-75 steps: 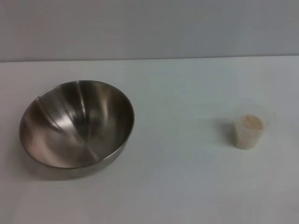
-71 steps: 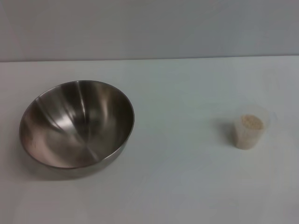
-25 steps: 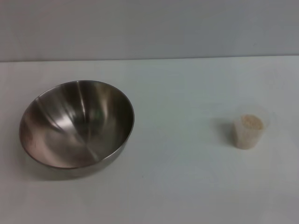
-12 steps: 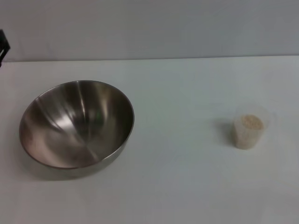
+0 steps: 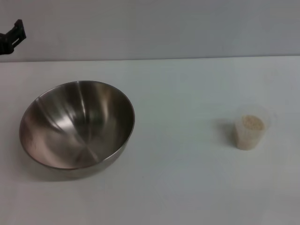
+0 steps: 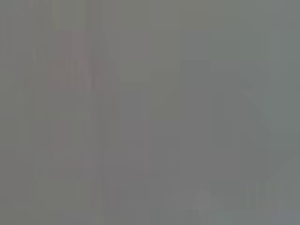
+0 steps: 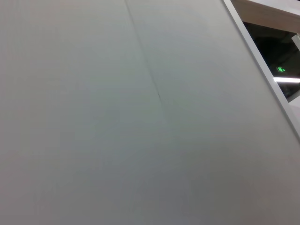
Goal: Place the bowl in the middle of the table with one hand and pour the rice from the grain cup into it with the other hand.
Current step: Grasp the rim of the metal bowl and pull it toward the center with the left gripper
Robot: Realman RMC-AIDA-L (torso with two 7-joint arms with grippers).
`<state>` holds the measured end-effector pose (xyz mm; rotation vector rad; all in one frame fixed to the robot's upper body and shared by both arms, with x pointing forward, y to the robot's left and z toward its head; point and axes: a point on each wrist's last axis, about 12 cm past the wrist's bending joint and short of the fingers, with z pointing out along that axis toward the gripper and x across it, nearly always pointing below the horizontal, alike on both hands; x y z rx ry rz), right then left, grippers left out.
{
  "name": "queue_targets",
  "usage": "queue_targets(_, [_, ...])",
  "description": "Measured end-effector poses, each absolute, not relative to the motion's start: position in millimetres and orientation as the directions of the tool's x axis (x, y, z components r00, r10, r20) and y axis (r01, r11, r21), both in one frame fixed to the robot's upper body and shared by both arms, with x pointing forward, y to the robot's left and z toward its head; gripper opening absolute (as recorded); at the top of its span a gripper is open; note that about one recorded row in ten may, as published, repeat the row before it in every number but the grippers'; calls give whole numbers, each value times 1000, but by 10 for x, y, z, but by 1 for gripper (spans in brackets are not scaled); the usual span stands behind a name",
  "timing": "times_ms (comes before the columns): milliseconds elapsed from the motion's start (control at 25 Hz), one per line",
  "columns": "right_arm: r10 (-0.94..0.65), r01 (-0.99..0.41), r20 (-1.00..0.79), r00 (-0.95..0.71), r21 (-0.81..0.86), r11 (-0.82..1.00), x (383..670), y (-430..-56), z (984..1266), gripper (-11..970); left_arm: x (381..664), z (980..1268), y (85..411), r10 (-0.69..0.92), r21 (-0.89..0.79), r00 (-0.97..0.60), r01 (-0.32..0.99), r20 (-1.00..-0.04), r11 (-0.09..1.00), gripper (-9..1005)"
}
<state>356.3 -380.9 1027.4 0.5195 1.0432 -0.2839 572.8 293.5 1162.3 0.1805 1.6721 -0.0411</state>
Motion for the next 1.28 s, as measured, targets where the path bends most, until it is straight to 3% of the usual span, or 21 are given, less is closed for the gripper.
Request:
queue_targets(520, [24, 455, -875, 483, 274, 847, 3569, -3800, 10274, 818, 5885, 12186, 3081, 101, -4, -522, 196, -847, 981, 844])
queue_targets(960, [25, 457, -877, 479, 274, 846, 3553, -3800, 10267, 818, 5736, 12348, 2994, 165, -25, -580, 306, -798, 952, 845])
queue_targets(1280, [26, 457, -877, 479, 274, 846, 3556, -3800, 10267, 819, 5692, 12226, 2932, 226, -30, -641, 363, -733, 931, 845])
